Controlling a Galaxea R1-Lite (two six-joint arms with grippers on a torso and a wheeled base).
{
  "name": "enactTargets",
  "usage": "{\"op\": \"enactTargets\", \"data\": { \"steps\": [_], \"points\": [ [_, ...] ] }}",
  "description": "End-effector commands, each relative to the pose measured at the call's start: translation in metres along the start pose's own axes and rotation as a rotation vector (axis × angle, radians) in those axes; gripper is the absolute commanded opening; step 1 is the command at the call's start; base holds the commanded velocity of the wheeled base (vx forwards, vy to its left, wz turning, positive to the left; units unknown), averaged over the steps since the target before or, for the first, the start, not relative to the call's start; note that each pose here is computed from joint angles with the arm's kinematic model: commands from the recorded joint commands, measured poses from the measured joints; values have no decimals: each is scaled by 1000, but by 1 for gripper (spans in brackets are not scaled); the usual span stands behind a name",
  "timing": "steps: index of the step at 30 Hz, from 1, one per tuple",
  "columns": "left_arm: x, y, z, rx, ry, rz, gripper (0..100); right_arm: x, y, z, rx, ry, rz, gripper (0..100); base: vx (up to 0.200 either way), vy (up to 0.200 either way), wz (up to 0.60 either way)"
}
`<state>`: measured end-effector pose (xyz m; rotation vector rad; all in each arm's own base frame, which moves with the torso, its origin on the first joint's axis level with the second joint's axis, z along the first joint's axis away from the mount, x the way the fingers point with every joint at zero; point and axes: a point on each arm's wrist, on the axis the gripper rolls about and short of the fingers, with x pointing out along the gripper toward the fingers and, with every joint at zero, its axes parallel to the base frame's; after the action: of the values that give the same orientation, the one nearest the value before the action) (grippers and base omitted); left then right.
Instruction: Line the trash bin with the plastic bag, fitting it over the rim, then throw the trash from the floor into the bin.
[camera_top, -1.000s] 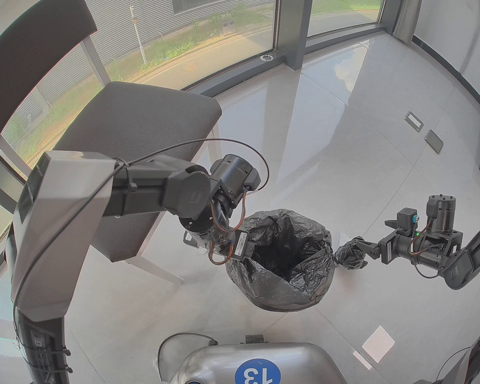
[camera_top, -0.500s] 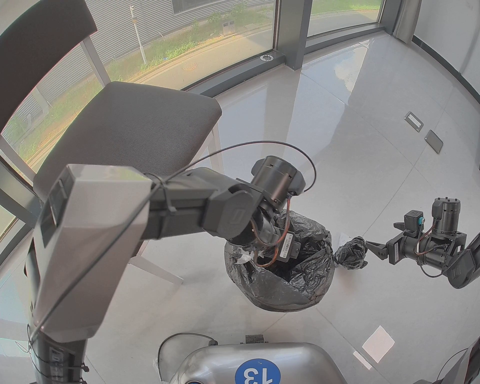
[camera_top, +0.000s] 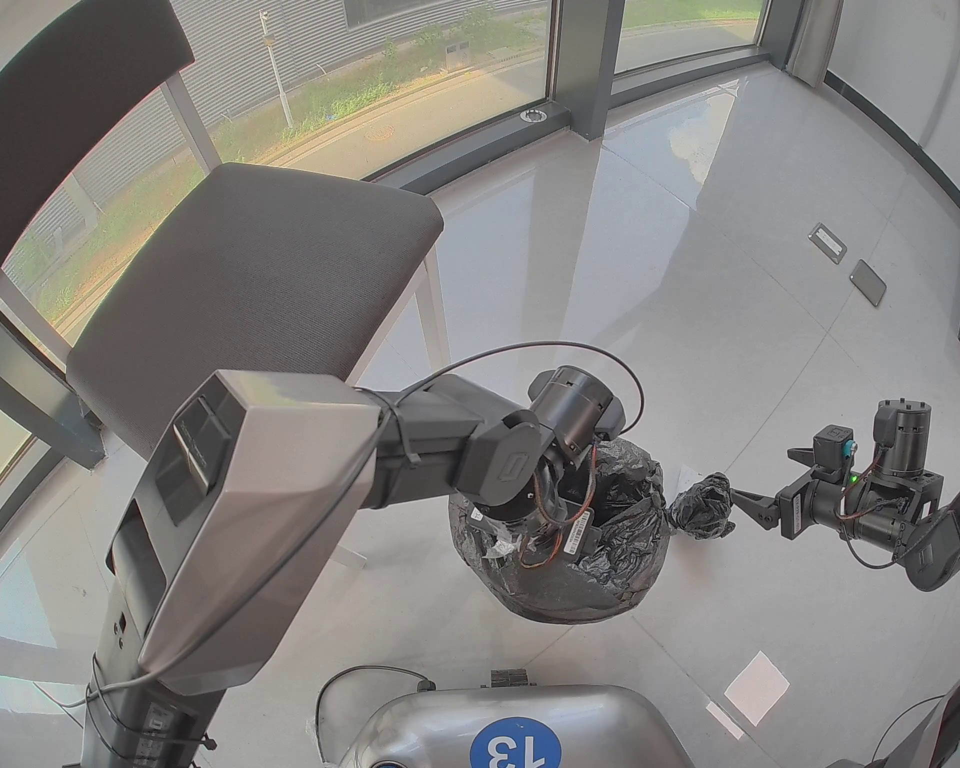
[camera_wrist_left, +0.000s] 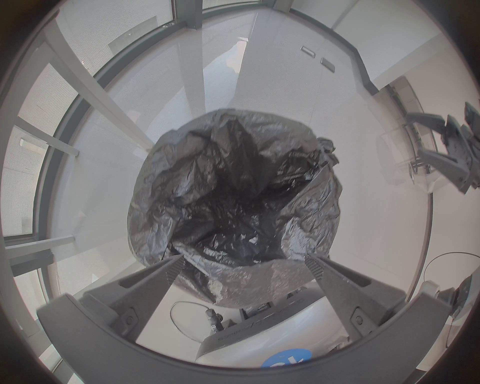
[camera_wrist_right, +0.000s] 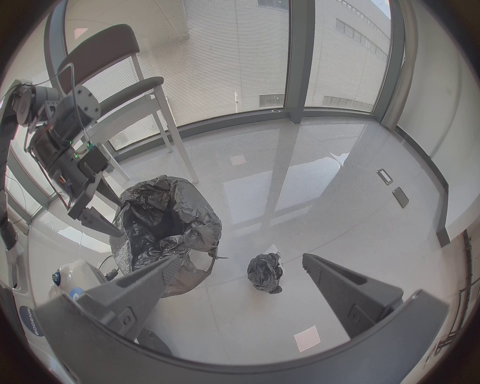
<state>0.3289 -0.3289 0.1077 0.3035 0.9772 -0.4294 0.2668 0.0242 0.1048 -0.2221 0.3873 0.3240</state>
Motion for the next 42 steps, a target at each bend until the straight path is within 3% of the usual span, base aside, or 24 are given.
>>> {"op": "enactTargets", "data": {
  "steps": [1,6,11,15,24,42],
  "points": [
    [5,3,-5,4,41,15,100,-5,1,3,-3,-14,-2,100,0,0,0],
    [-25,12,-10,17,106,44,100,-9,2,3,-2,-17,-3,100,0,0,0],
    [-39,23,-9,-2,93,48,100,-13,2,3,-1,-23,-4,100,0,0,0],
    [-26,16,-5,-5,43,39,100,-16,3,2,-2,-23,-4,100,0,0,0],
    [-6,-5,-6,28,45,31,100,-19,4,0,-1,-17,-3,100,0,0,0],
    [38,-12,-23,37,144,42,100,-18,4,0,-1,-18,-3,100,0,0,0]
  ]
}}
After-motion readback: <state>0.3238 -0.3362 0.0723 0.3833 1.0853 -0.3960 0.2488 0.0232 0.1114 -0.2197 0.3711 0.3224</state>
